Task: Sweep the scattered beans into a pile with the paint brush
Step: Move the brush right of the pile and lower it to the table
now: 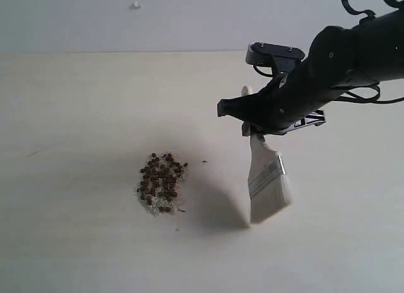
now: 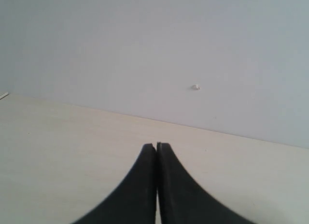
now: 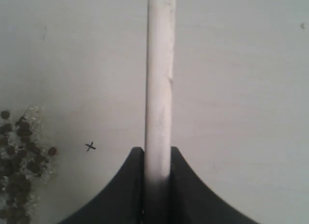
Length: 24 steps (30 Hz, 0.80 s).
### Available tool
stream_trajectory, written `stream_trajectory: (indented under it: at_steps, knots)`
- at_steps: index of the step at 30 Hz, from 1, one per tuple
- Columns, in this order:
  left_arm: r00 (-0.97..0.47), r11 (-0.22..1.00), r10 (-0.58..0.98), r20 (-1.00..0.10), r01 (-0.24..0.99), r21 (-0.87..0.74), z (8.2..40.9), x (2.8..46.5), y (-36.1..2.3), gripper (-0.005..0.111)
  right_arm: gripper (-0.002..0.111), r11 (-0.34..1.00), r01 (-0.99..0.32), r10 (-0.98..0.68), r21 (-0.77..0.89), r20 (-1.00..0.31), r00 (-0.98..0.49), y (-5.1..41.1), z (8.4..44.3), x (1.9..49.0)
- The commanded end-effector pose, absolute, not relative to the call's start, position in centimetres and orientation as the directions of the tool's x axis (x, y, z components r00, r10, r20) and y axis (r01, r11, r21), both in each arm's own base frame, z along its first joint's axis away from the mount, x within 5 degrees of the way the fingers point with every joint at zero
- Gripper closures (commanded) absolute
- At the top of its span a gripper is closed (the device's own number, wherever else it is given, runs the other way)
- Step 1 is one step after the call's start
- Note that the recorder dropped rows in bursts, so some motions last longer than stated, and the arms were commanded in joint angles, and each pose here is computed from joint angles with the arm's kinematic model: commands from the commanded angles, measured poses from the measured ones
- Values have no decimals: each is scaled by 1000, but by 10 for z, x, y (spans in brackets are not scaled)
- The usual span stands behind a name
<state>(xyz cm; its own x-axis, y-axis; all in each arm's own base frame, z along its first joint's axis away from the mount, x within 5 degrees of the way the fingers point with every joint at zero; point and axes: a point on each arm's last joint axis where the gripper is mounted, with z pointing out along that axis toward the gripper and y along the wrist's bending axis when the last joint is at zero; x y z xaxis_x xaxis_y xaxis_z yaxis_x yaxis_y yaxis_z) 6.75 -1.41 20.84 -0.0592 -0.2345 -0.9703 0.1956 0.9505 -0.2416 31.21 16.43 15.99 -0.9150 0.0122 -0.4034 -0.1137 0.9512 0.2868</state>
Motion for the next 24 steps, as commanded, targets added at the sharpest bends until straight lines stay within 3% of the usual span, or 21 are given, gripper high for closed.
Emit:
stream_trajectory:
  at_steps: [1,9,16,24]
  knots:
    - [-57,947,-242,-969,202,-248,209,67,-14,107,108,940,-80,62,331,-396,-916,167,167,317]
    - [-57,947,-242,-969,202,-248,209,67,-14,107,108,923,-75,47,377,-306,-951,151,165,317]
    - [-57,947,-242,-969,202,-248,209,67,-14,107,108,865,-110,58,489,-317,-947,141,168,326]
    - [-57,947,-242,-969,202,-248,209,67,-14,107,108,823,-64,94,564,-246,-965,151,133,333]
